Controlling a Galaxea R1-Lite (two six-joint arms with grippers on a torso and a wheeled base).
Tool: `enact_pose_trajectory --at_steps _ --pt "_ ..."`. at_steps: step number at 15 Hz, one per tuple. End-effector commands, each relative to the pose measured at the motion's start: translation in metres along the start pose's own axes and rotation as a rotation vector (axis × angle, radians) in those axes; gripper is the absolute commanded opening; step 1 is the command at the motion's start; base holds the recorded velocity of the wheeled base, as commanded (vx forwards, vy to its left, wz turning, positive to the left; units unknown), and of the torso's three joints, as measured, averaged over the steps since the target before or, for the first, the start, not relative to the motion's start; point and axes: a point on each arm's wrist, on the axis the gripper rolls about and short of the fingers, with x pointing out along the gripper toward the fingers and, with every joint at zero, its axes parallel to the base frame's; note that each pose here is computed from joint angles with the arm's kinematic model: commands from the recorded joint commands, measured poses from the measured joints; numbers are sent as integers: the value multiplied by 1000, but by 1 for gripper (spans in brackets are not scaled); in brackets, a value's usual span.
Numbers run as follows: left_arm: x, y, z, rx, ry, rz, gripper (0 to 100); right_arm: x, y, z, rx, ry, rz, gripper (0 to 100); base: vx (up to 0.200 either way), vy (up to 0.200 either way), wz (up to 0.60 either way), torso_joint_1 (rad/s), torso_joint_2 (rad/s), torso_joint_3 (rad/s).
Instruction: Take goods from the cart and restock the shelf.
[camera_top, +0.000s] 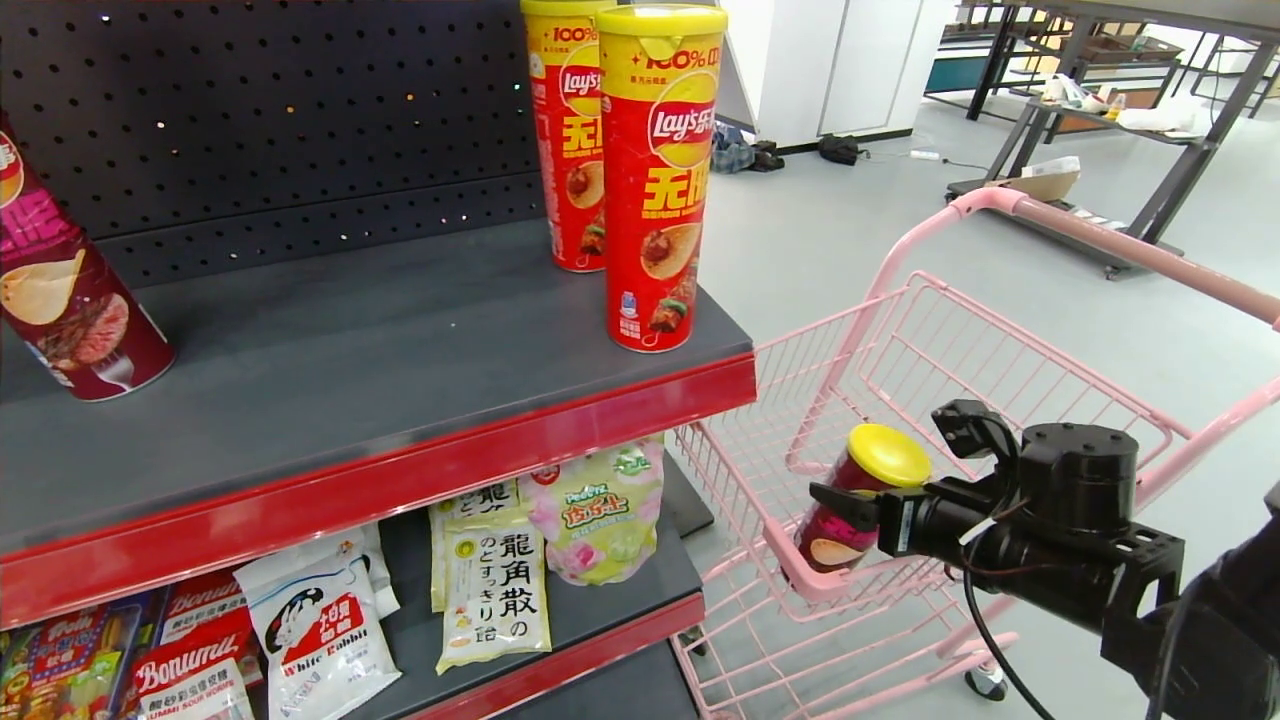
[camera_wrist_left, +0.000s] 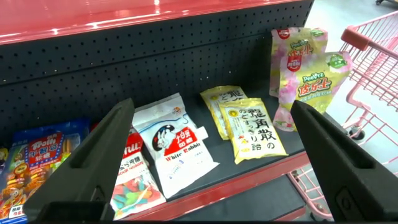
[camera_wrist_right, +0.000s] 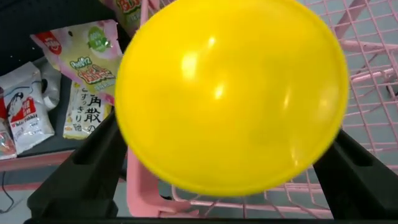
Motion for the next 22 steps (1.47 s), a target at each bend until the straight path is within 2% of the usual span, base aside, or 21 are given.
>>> enact_pose_trajectory --at_steps 1,4,5,8,10,11,13,15,16,17,19,20,22 --pt "0 0 0 0 1 1 100 13 -3 -7 5 31 -5 100 0 0 0 0 0 0" --pt "0 0 0 0 1 1 100 25 -2 2 0 -6 3 100 0 0 0 0 0 0" --pt "0 0 0 0 1 1 100 28 -2 5 14 -18 6 0 0 0 0 0 0 0" --pt "0 0 0 0 2 0 100 28 -4 3 18 -13 -4 0 0 0 0 0 0 0" --pt "0 0 0 -2 2 0 100 24 -2 12 12 -51 -1 0 0 0 0 0 0 0" --pt "0 0 0 -2 2 0 100 20 2 30 -3 -116 9 0 0 0 0 0 0 0" --pt "0 0 0 -2 2 0 100 6 7 83 -76 -273 -10 0 0 0 0 0 0 0" --pt "0 0 0 -2 2 0 100 -19 14 127 -129 -336 -28 0 0 0 0 0 0 0" --pt "0 0 0 -2 2 0 100 -54 23 161 -154 -376 -44 0 0 0 0 0 0 0" --pt "0 0 0 -2 2 0 100 -86 30 175 -179 -403 -55 0 0 0 0 0 0 0" --pt "0 0 0 -2 2 0 100 -147 42 174 -181 -446 -152 0 0 0 0 0 0 0" --pt "0 0 0 -2 2 0 100 -181 44 159 -169 -456 -276 0 0 0 0 0 0 0" --pt "0 0 0 -2 2 -2 100 -244 48 110 -200 -389 -284 0 0 0 0 0 0 0"
